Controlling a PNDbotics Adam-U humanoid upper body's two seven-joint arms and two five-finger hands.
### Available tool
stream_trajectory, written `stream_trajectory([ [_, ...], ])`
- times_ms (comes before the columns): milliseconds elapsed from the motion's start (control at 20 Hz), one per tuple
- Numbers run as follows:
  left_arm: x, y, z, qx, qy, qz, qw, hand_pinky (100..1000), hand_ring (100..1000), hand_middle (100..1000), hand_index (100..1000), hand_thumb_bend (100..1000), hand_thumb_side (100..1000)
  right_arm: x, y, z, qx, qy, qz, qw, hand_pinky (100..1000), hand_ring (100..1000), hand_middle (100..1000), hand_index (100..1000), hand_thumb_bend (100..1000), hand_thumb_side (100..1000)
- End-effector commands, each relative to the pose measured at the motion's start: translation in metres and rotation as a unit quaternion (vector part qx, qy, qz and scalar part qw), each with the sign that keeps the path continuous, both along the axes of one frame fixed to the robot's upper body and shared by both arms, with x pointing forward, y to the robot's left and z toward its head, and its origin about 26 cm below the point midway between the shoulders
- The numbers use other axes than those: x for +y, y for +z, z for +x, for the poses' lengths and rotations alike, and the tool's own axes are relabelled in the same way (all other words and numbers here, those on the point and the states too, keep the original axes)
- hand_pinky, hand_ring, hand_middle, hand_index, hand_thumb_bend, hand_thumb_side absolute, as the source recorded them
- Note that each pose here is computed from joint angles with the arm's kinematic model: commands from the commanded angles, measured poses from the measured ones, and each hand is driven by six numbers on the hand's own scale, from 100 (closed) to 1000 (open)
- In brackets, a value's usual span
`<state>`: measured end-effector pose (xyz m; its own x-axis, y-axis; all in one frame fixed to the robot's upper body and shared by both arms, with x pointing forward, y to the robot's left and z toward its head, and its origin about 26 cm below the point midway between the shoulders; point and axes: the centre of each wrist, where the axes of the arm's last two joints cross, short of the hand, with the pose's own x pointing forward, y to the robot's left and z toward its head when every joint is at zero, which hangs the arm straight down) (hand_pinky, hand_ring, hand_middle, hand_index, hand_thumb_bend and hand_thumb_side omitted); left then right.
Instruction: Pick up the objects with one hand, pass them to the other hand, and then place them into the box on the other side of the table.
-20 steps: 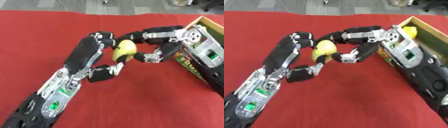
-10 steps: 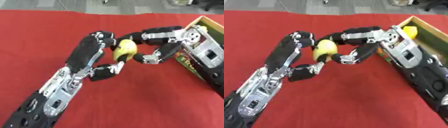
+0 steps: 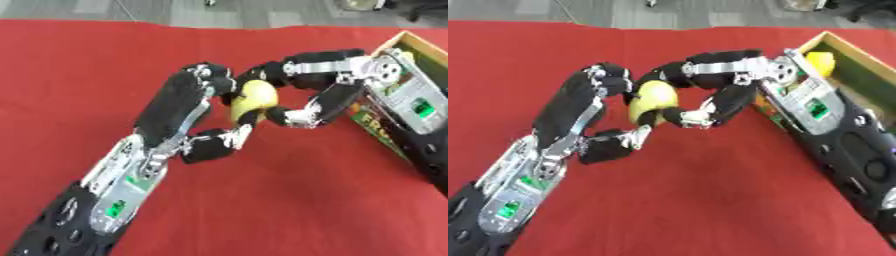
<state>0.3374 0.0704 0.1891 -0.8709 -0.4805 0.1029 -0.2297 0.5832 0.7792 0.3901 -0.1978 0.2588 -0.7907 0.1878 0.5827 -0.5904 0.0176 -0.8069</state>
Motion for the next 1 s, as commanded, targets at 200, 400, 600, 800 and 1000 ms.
stream_trajectory([
  [200,-0.0069,0.0076,-0.0008,-0.013,-0.010,-0.003,1.000,676,565,486,487,100,242,0.0024,0.0169,-0.0063,0.012,0.006,0.016,1.000,925,1000,850,794,100,452],
  [400,-0.0085,0.0067,-0.0006,-0.012,-0.012,-0.003,1.000,676,565,486,487,100,242,0.0020,0.0178,-0.0080,0.025,0.004,0.018,1.000,920,1000,821,752,100,455],
  [600,-0.0092,0.0071,-0.0006,-0.014,-0.013,-0.004,1.000,677,566,486,487,100,237,0.0021,0.0187,-0.0099,0.022,0.005,0.015,1.000,916,1000,799,719,100,362],
  [800,-0.0096,0.0082,-0.0008,-0.017,-0.013,-0.006,1.000,676,566,486,488,100,235,0.0026,0.0179,-0.0109,0.018,0.004,0.009,1.000,910,1000,758,668,100,248],
  [1000,-0.0098,0.0085,-0.0009,-0.017,-0.011,-0.011,1.000,674,564,486,512,100,221,0.0024,0.0185,-0.0117,0.014,0.005,0.009,1.000,904,1000,729,631,100,232],
])
